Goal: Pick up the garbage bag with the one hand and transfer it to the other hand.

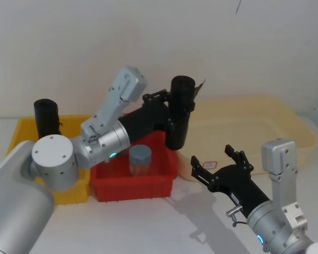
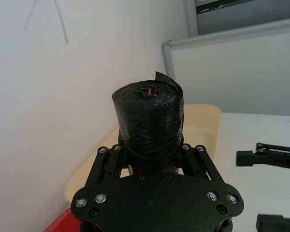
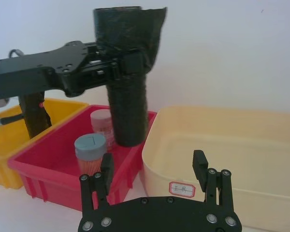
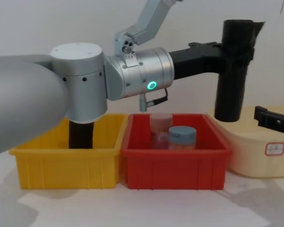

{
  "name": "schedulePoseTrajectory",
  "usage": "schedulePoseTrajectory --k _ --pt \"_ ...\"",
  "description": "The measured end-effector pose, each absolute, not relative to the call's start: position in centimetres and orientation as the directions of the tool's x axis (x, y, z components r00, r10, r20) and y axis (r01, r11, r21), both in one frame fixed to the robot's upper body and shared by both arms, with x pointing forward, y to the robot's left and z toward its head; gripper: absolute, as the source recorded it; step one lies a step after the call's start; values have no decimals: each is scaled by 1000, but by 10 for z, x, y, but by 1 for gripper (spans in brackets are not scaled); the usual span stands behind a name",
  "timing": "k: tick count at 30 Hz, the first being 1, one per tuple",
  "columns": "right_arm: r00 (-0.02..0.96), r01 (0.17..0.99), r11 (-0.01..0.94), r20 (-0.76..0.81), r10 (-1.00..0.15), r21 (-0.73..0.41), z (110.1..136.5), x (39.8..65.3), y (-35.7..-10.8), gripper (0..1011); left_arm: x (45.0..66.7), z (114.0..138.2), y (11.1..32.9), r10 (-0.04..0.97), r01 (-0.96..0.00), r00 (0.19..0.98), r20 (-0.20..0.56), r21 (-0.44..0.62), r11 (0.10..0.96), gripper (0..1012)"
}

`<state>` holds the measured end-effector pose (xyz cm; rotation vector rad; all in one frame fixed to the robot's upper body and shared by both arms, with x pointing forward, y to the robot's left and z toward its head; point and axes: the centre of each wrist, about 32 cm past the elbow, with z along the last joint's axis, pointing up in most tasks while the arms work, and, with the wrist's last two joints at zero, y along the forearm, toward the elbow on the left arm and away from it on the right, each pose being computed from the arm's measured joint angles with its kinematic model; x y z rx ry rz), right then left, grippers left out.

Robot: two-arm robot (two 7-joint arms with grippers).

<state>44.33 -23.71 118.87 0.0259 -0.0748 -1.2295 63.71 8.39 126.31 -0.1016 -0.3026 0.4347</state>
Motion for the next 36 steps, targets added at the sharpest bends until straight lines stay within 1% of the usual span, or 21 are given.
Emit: schedulePoseTrajectory --k 11,23,36 --pt "333 940 335 43 -942 60 1189 443 -237 1000 644 1264 67 376 -343 890 258 -163 925 477" --pt "333 940 335 44 -942 61 1189 443 -237 1000 644 1265 59 358 -325 899 250 -166 931 477" --pt "324 940 330 73 -943 90 1192 452 -225 1000 645 1266 57 351 -317 903 247 -167 933 477"
